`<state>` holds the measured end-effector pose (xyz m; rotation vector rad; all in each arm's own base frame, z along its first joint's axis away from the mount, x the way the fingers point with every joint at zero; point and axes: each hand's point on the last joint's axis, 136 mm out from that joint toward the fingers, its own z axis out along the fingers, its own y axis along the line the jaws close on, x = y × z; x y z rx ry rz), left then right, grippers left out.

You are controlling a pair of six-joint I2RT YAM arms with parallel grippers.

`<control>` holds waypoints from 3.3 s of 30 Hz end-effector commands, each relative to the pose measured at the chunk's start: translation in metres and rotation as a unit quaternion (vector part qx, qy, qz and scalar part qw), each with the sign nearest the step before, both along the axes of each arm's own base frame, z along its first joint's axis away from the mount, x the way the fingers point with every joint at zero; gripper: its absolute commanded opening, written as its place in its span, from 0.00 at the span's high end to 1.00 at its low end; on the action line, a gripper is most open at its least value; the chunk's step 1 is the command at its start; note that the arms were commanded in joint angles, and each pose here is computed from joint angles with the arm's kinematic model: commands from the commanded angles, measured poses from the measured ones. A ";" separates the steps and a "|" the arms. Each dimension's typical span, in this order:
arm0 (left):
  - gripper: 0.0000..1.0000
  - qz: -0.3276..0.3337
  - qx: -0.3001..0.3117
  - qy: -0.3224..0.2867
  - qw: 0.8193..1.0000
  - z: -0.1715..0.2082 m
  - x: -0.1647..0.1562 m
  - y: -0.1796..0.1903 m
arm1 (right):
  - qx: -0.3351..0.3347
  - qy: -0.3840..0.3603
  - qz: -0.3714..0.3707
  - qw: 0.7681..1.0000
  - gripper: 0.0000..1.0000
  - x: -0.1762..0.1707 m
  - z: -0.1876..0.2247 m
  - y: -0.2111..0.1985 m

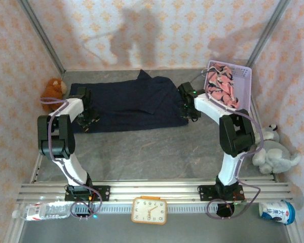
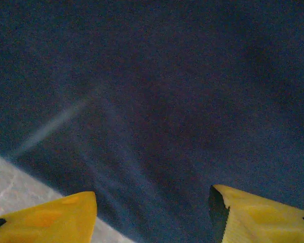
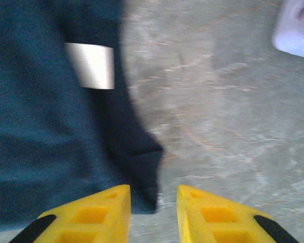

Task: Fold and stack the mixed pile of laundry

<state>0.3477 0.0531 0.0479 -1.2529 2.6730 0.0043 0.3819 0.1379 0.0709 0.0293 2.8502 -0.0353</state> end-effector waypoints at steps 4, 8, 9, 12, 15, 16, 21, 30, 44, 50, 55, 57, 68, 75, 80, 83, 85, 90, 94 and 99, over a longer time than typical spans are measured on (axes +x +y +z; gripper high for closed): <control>0.41 -0.050 -0.020 -0.061 0.997 0.028 0.020 -0.049 | 0.079 -0.011 -0.026 0.997 0.68 0.010 0.000 0.050; 0.44 -0.058 -0.024 -0.061 0.996 0.014 0.031 -0.072 | 0.083 -0.004 -0.037 0.996 0.68 0.019 -0.019 0.057; 0.45 -0.057 -0.022 -0.061 0.996 0.009 0.033 -0.075 | 0.078 -0.003 -0.042 0.996 0.68 0.021 -0.024 0.056; 0.49 -0.047 -0.009 -0.059 0.997 -0.005 0.036 -0.078 | 0.056 0.006 -0.048 0.997 0.68 0.021 -0.039 0.051; 0.51 -0.027 -0.002 -0.047 0.999 -0.016 0.027 -0.076 | 0.028 0.019 -0.058 0.998 0.68 0.012 -0.052 0.038; 0.51 -0.023 0.000 -0.042 0.999 -0.019 0.021 -0.075 | 0.017 0.023 -0.062 0.998 0.68 0.007 -0.054 0.033; 0.52 -0.013 0.006 -0.011 1.000 -0.034 -0.024 -0.078 | -0.015 0.042 -0.071 0.997 0.68 -0.031 -0.060 0.006; 0.48 -0.017 0.018 0.009 1.000 -0.043 -0.119 -0.128 | -0.035 0.085 -0.088 0.992 0.68 -0.121 -0.057 -0.038; 0.37 -0.090 0.002 -0.088 0.992 0.012 -0.076 -0.166 | 0.165 0.018 -0.004 0.986 0.58 -0.104 0.027 0.058; 0.57 -0.079 0.002 -0.092 0.993 -0.007 -0.065 -0.175 | 0.195 0.024 0.017 0.980 0.58 -0.086 0.006 0.104; 0.84 -0.103 0.006 -0.070 0.992 -0.022 -0.065 -0.184 | 0.178 0.037 0.001 0.983 0.58 -0.075 -0.016 0.109; 0.96 -0.112 0.008 -0.061 0.992 -0.027 -0.067 -0.186 | 0.176 0.044 -0.005 0.983 0.58 -0.075 -0.021 0.109; 1.00 -0.115 0.025 -0.024 0.993 -0.054 -0.084 -0.180 | 0.192 0.038 -0.009 0.981 0.98 -0.068 -0.018 0.117; 1.00 -0.120 0.041 -0.009 0.992 -0.055 -0.094 -0.172 | 0.191 -0.007 -0.006 0.982 1.00 -0.043 0.019 0.115; 1.00 -0.120 0.041 -0.007 0.992 -0.055 -0.096 -0.172 | 0.158 0.008 -0.001 0.987 0.93 -0.057 0.001 0.100; 1.00 -0.123 0.041 -0.002 0.992 -0.057 -0.096 -0.173 | 0.154 0.028 0.007 0.988 0.69 -0.067 -0.012 0.098; 1.00 -0.126 0.041 0.000 0.991 -0.057 -0.095 -0.175 | 0.153 0.037 0.010 0.987 0.61 -0.072 -0.017 0.099; 1.00 -0.130 0.043 0.003 0.991 -0.056 -0.091 -0.177 | 0.143 0.051 0.008 0.988 0.54 -0.079 -0.028 0.098; 1.00 -0.129 0.042 0.005 0.991 -0.056 -0.091 -0.178 | 0.134 0.065 0.000 0.989 0.55 -0.081 -0.041 0.096; 1.00 -0.131 0.043 0.010 0.990 -0.058 -0.093 -0.177 | 0.139 0.075 -0.004 0.987 0.62 -0.083 -0.049 0.101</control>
